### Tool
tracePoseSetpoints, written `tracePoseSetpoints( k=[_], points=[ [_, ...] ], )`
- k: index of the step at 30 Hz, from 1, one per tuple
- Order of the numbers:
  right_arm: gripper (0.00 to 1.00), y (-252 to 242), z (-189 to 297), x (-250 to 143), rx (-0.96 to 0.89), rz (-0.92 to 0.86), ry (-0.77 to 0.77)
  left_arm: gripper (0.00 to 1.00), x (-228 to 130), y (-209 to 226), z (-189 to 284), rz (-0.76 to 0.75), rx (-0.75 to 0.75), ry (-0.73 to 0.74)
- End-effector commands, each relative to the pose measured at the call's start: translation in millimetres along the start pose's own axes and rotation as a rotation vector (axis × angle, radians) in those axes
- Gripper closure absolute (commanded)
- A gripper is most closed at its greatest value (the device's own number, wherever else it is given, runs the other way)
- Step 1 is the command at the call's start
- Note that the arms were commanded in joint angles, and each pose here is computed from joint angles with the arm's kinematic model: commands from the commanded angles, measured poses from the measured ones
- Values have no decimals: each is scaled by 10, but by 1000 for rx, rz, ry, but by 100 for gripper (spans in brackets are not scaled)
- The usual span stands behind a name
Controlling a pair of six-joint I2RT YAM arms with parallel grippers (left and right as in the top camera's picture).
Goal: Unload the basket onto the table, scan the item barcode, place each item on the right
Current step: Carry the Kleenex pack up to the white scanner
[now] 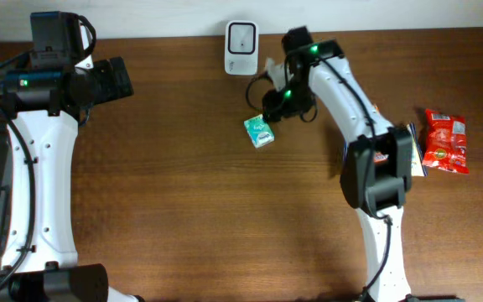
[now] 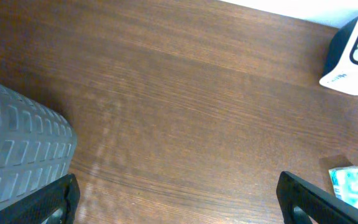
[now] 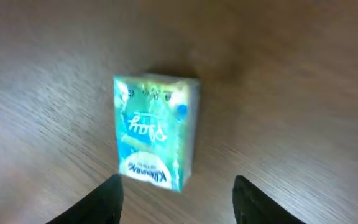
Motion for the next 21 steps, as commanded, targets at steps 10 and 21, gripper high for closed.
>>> tracePoseSetpoints(
  k=[10,21],
  points=[
    [66,95,-527,-152,141,22,106,1,-11,5,-20,-5,1,5],
    [96,115,-563,-154,166,-73,117,1,-11,5,-20,-5,1,5]
  ],
)
Point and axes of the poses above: each gripper's point midway between its finger pads, its own z axis back along the fingers, its own y axis along the line the jaws close on, x = y × z, the point moved 1 cm from there along z, back along the fingers, and after that the axes turned 11 degrees about -z, right-handed, at the moved point
